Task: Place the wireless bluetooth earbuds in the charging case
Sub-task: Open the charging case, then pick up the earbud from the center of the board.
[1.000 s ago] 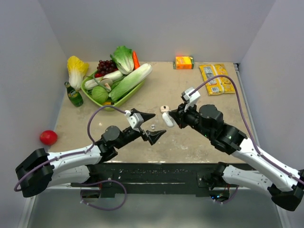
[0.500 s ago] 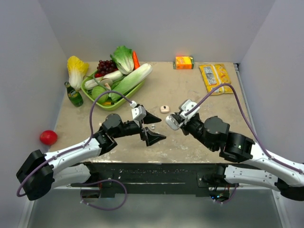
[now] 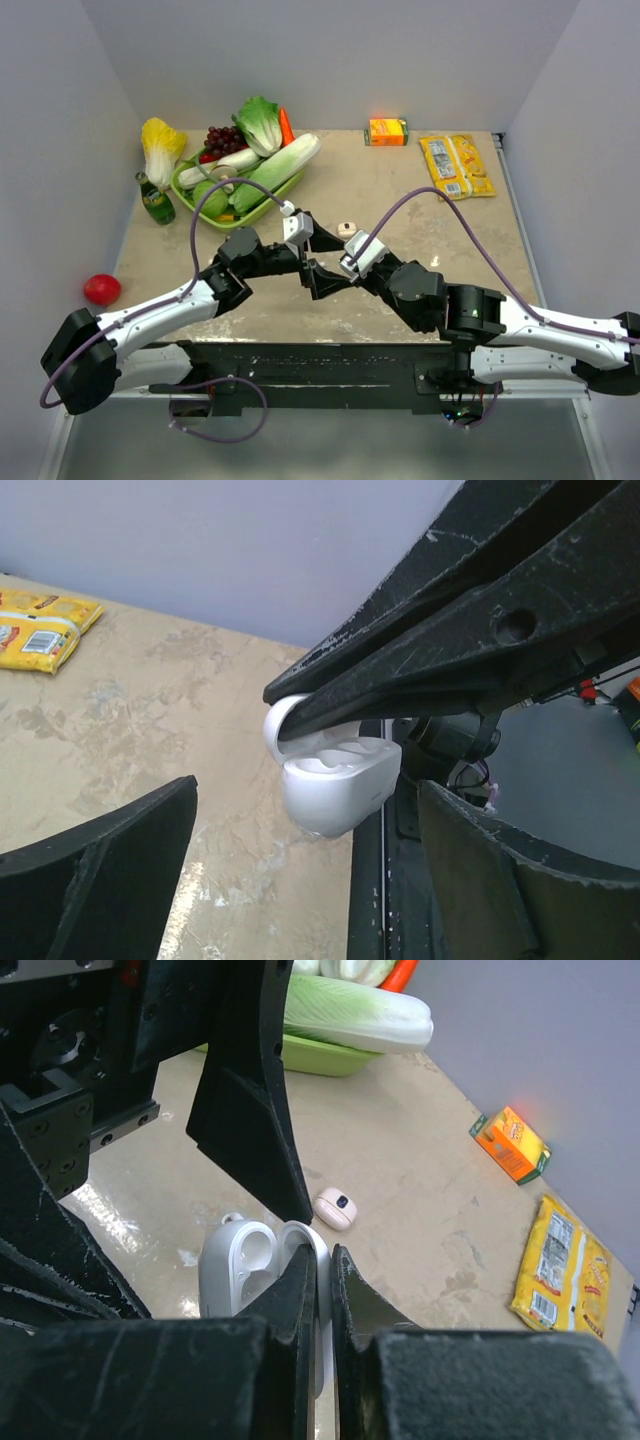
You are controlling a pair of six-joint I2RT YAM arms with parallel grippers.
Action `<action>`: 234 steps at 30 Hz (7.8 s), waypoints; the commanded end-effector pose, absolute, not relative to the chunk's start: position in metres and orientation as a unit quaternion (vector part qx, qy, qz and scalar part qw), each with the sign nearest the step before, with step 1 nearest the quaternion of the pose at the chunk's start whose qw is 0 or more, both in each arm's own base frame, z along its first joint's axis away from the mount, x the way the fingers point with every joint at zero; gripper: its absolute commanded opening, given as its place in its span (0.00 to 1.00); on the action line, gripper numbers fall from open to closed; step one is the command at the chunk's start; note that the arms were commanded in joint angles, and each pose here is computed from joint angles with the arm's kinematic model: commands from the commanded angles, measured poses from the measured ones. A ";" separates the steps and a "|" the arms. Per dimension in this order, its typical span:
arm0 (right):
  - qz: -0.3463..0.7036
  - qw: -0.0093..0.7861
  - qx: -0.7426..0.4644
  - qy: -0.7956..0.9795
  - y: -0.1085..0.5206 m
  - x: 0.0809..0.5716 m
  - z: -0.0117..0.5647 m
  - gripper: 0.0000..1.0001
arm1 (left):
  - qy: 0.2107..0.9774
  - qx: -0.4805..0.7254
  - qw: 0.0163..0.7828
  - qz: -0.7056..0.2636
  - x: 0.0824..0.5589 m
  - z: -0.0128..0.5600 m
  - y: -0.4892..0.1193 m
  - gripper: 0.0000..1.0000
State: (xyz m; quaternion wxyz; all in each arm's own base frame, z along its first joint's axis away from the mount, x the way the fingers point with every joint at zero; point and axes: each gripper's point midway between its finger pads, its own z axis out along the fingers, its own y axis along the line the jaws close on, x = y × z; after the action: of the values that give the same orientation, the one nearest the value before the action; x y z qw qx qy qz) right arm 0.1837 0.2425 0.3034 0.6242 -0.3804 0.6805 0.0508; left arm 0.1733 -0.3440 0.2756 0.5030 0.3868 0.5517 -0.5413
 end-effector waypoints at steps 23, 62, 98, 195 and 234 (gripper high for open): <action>0.057 0.647 -0.356 0.672 0.249 0.185 0.320 0.00 | 0.486 0.423 0.492 -0.585 0.162 0.293 -0.356 0.77; 0.178 0.662 -0.251 0.683 0.248 0.175 0.361 0.54 | 0.503 0.334 0.573 -0.554 0.174 0.268 -0.324 0.00; 0.215 0.433 -0.204 0.851 0.350 0.280 0.099 0.43 | 0.491 0.175 0.691 -0.501 0.150 0.254 -0.226 0.00; 0.087 0.412 -0.157 0.894 0.289 0.301 0.041 0.40 | 0.514 0.173 0.670 -0.508 0.152 0.241 -0.234 0.00; 0.194 0.462 -0.239 0.832 0.282 0.258 0.177 0.00 | 0.516 0.166 0.672 -0.505 0.155 0.242 -0.234 0.00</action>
State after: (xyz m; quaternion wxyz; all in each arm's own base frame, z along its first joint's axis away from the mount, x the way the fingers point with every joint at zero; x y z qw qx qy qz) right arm 0.2870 0.2813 0.1023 0.4348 -0.1796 0.8732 0.1269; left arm 0.1565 -0.2382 0.2483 0.6649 0.1755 0.5223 -0.5044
